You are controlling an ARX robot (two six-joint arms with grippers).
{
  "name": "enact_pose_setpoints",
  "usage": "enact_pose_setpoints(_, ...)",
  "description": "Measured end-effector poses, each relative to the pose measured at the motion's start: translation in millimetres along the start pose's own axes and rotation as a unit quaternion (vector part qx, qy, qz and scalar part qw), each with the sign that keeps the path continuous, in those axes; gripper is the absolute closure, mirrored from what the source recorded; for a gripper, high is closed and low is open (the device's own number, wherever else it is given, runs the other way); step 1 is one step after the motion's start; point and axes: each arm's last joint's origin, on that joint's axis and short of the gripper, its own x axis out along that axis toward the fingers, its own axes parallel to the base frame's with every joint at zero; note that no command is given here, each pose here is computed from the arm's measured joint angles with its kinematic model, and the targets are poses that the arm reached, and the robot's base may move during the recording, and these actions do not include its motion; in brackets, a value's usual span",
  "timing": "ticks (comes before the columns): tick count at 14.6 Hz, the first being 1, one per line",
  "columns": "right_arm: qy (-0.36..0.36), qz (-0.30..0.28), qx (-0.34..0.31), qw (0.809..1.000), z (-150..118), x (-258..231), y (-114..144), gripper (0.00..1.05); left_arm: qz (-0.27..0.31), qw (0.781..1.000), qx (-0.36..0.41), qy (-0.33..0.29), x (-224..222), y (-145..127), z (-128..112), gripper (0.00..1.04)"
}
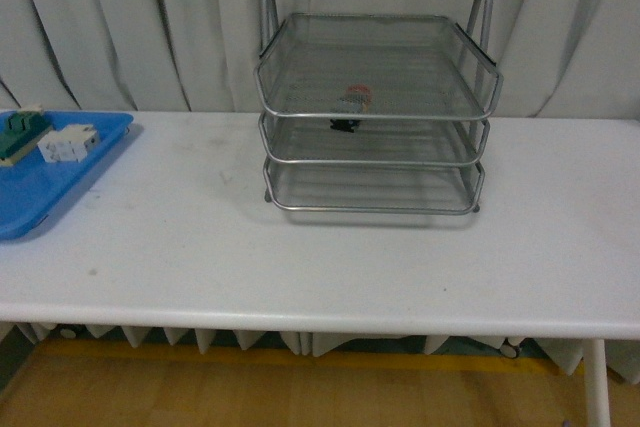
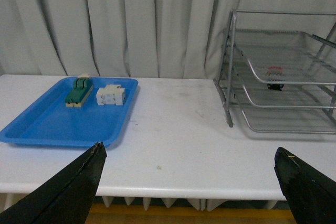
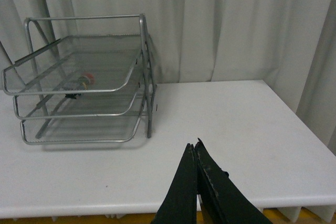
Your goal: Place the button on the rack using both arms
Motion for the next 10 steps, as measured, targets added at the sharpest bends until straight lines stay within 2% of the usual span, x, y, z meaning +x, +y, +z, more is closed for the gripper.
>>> enact_pose_setpoints(10, -0.001, 0.0, 0.0, 1.0, 1, -18, 0, 1.03, 0.0, 1.0, 0.0, 0.0, 0, 0, 0, 0.07)
